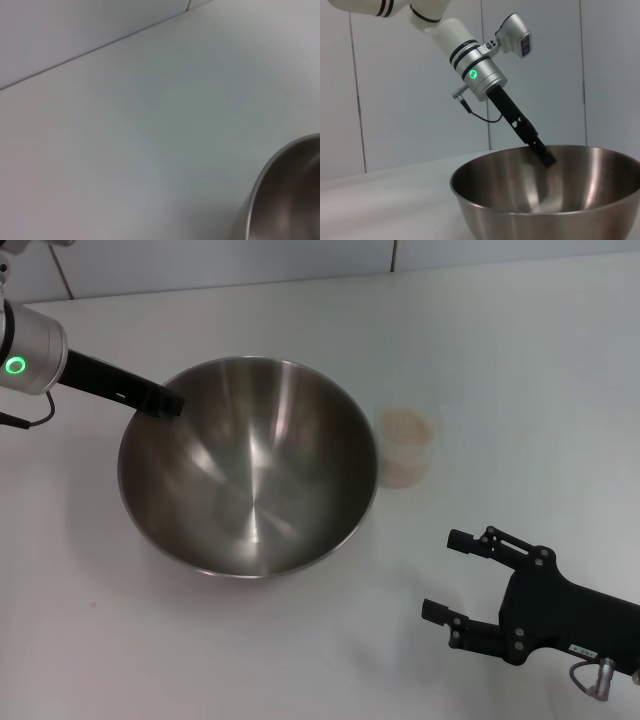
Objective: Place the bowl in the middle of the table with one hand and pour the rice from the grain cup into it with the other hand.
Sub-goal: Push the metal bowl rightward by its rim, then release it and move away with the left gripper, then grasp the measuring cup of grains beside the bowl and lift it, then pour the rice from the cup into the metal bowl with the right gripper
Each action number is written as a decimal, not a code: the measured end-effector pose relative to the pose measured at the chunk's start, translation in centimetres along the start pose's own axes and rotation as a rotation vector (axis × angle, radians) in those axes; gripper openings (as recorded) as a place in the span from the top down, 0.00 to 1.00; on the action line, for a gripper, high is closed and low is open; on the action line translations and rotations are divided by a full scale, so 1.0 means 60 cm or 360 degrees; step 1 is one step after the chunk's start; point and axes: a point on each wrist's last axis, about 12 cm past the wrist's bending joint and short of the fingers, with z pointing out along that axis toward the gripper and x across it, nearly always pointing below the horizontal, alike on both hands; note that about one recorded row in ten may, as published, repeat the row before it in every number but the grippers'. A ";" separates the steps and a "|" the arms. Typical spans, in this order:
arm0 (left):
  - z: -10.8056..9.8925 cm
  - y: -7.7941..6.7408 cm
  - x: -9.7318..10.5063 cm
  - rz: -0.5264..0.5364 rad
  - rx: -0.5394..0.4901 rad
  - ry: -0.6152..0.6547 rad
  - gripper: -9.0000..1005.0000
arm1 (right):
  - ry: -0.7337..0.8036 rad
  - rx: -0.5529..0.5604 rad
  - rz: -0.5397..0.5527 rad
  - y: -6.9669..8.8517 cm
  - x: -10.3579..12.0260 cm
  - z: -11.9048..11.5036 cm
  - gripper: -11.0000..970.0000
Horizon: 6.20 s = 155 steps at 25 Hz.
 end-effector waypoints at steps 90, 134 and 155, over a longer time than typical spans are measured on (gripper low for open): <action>-0.095 -0.074 0.201 0.0697 0.0286 -0.0567 0.16 | 0.0067 0.0892 0.0126 -0.143 -0.011 0.125 0.64; -0.102 -0.079 0.182 0.0722 0.0257 -0.0489 0.16 | 0.0038 0.0609 -0.2580 -0.032 -0.100 0.260 0.98; -0.099 -0.082 0.173 0.0757 0.0269 -0.0469 0.16 | 0.0192 0.0432 -0.4233 0.007 -0.092 0.284 0.98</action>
